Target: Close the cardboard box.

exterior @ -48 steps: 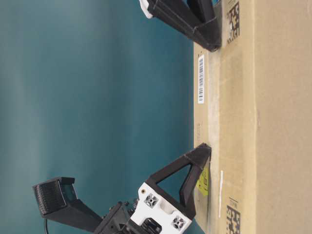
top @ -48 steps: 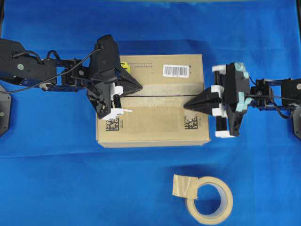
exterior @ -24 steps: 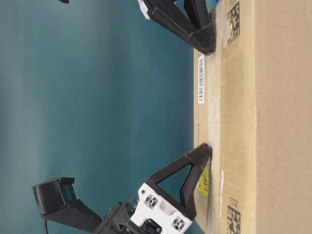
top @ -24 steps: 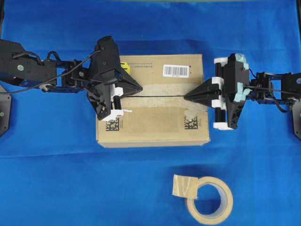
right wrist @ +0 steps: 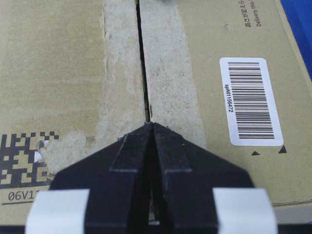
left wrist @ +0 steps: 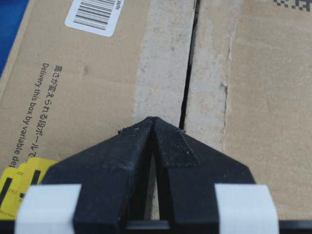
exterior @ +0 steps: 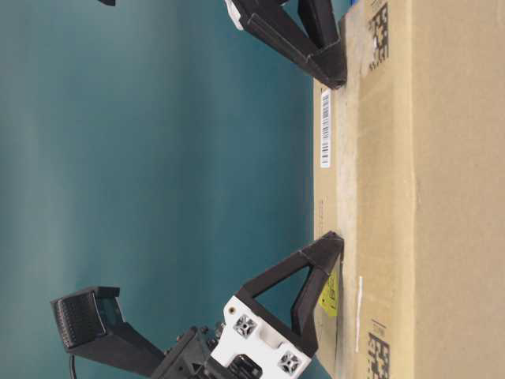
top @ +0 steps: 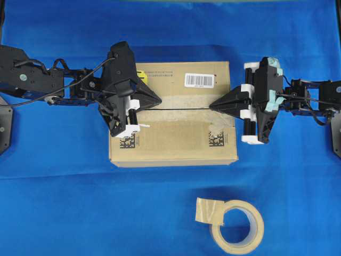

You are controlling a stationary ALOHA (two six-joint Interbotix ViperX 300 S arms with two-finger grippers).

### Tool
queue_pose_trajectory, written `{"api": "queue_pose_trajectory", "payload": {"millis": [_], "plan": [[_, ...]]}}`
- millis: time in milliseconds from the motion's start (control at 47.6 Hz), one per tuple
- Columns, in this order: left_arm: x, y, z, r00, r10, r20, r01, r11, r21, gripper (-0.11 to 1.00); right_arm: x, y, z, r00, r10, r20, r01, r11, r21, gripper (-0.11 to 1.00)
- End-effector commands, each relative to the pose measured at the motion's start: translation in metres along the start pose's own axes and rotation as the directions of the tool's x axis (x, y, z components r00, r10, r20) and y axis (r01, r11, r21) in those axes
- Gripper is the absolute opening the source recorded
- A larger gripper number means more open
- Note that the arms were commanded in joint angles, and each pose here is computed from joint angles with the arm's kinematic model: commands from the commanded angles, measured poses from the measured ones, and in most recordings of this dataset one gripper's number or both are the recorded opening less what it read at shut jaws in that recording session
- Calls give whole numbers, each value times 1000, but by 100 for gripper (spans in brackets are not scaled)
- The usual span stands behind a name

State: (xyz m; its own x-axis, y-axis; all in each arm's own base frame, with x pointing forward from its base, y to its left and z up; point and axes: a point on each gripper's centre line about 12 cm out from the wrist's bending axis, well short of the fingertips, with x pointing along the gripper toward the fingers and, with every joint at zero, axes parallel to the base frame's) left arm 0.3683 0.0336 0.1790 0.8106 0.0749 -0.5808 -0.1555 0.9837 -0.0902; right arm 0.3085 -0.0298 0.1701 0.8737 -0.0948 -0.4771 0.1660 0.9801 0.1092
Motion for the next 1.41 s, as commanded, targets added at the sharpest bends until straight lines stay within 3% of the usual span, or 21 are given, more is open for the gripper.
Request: {"api": "queue_pose_trajectory", "payload": {"millis": [0, 252, 609, 924, 1386], "plan": [[-5, -4, 7, 998, -12, 54, 12, 1000, 13, 0, 0, -1, 4, 1000, -2, 13, 2, 1000, 3, 0], [-26, -7, 5, 973, -36, 228, 23, 998, 58, 0, 0, 0, 2, 1000, -1, 8, 1, 1000, 2, 0], [-69, -7, -37, 924, -69, 376, 35, 995, 96, 0, 0, 0, 3, 1000, -1, 11, 1, 1000, 2, 0], [-73, -4, -58, 904, -74, 422, 35, 994, 99, 0, 0, -1, 3, 1000, -2, 13, 2, 1000, 5, 0], [-56, -3, -73, 920, -69, 387, 30, 994, 106, 0, 0, -1, 3, 1000, -2, 13, 2, 1000, 6, 0]]}}
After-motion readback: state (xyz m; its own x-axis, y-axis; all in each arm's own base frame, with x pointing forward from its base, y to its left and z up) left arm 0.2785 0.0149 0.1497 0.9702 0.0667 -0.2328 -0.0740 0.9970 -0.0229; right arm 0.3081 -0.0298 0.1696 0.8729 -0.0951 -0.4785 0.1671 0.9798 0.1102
